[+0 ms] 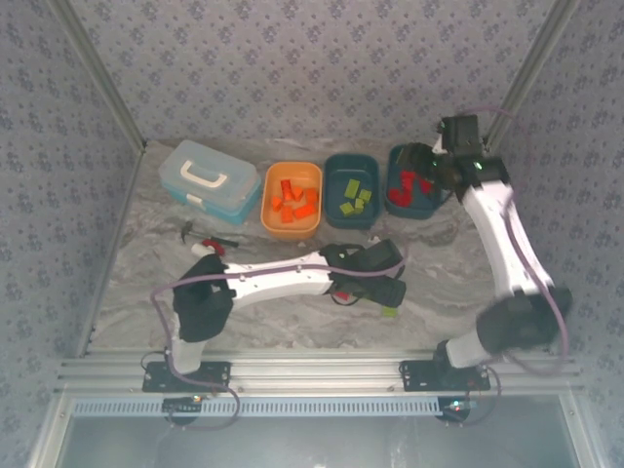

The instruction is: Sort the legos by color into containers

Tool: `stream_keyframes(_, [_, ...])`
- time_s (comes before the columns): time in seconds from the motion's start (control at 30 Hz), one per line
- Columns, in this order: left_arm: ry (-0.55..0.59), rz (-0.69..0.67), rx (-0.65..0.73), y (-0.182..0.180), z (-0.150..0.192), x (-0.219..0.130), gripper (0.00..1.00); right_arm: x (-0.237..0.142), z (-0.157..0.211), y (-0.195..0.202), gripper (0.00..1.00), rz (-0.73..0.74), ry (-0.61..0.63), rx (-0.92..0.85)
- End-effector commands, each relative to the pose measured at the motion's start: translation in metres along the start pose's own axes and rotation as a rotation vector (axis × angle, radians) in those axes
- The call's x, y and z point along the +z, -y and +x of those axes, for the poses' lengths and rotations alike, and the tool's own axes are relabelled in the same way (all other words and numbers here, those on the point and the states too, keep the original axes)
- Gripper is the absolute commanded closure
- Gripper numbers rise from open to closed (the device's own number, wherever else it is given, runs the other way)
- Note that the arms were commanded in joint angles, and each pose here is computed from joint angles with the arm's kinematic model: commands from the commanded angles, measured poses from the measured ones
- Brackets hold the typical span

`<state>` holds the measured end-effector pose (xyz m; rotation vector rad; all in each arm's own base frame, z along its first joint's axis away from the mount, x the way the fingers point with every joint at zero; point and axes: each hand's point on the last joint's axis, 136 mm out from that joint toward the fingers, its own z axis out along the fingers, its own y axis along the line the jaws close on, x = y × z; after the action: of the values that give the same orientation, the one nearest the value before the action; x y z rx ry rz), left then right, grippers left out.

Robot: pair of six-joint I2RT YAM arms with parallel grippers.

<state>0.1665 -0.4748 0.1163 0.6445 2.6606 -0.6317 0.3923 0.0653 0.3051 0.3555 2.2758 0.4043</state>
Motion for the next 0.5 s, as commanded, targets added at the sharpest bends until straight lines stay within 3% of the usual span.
stream_keyframes(0.0, [-0.080,-0.110,-0.078,-0.007,0.018,0.018,0.20,-0.043,0.038,0.009,0.23,-0.009,-0.035,0.012])
stream_keyframes(0.1, [-0.112,-0.134,-0.101,0.003,0.027,0.035,0.17,-0.082,0.058,0.003,0.17,-0.077,-0.011,-0.031])
stream_keyframes(0.23, [-0.171,-0.194,-0.169,0.002,0.039,0.052,0.17,-0.113,0.077,0.004,0.16,-0.113,-0.021,-0.052])
stream_keyframes(0.47, [-0.205,-0.193,-0.174,0.011,0.044,0.068,0.22,-0.129,0.080,-0.004,0.18,-0.166,-0.008,-0.041])
